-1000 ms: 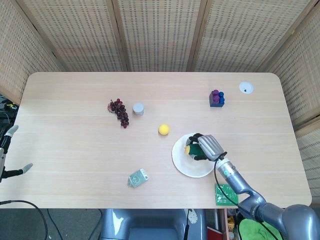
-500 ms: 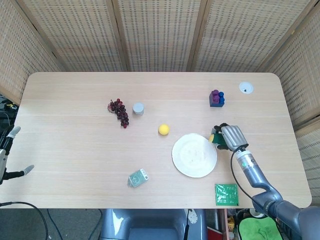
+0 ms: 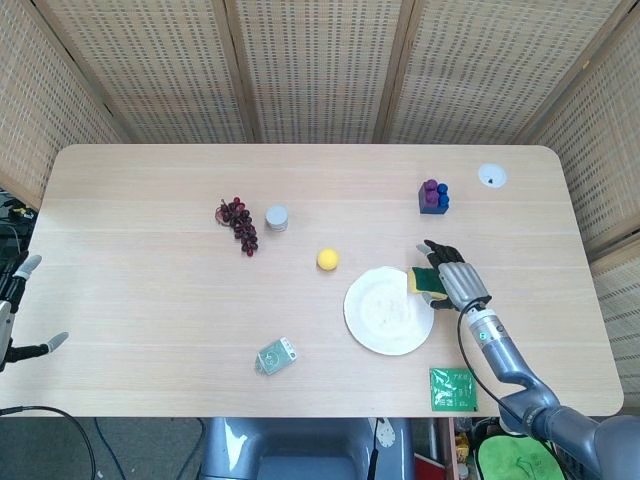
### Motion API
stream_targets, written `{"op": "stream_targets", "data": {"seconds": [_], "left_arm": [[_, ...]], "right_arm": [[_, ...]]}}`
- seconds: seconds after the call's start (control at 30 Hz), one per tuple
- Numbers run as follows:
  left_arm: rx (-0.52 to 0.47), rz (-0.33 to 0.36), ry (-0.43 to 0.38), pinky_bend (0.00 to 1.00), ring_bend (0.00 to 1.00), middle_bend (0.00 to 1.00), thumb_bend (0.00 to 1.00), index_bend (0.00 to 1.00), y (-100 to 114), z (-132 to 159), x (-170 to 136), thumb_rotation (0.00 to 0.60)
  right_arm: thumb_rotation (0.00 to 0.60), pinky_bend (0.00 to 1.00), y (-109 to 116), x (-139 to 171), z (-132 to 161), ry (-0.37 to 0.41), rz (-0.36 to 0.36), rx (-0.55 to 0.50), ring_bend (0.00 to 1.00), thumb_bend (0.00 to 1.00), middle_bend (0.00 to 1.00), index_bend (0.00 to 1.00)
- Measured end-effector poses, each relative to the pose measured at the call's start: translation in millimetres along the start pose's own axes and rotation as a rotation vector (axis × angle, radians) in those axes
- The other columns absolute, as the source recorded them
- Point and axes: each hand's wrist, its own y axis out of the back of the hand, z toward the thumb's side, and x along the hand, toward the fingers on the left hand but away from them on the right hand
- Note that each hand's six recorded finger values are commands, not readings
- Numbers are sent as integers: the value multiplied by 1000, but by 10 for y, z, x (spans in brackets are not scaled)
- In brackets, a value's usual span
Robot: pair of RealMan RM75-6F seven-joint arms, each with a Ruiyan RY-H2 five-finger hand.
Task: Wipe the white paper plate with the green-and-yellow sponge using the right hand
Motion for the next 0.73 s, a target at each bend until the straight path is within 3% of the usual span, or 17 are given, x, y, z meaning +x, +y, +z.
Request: {"op": "stream_targets", "data": {"seconds": [0.13,0.3,0.5,0.73], "left_arm": [[-4,-5,-4,0,0,0,0,0,-8,1,-12,600],[-6,-4,-10,0,0,0,0,0,-15,-8,-53,600],[5,39,-3,0,0,0,0,0,-6,-64,-164,600],[22,69,5,0,0,0,0,0,-31,-105,-348,600]], "right_arm": [[600,0,160,114,97,34,-39,-48,0,241,0,0],[600,0,400,364,105,57,-95,-60,0,24,0,0],[600,0,643,940,-23,46,-197,-1,0,0,0,0],[600,0,741,1673,-104,-9,-325,72,0,0,0,0]]}}
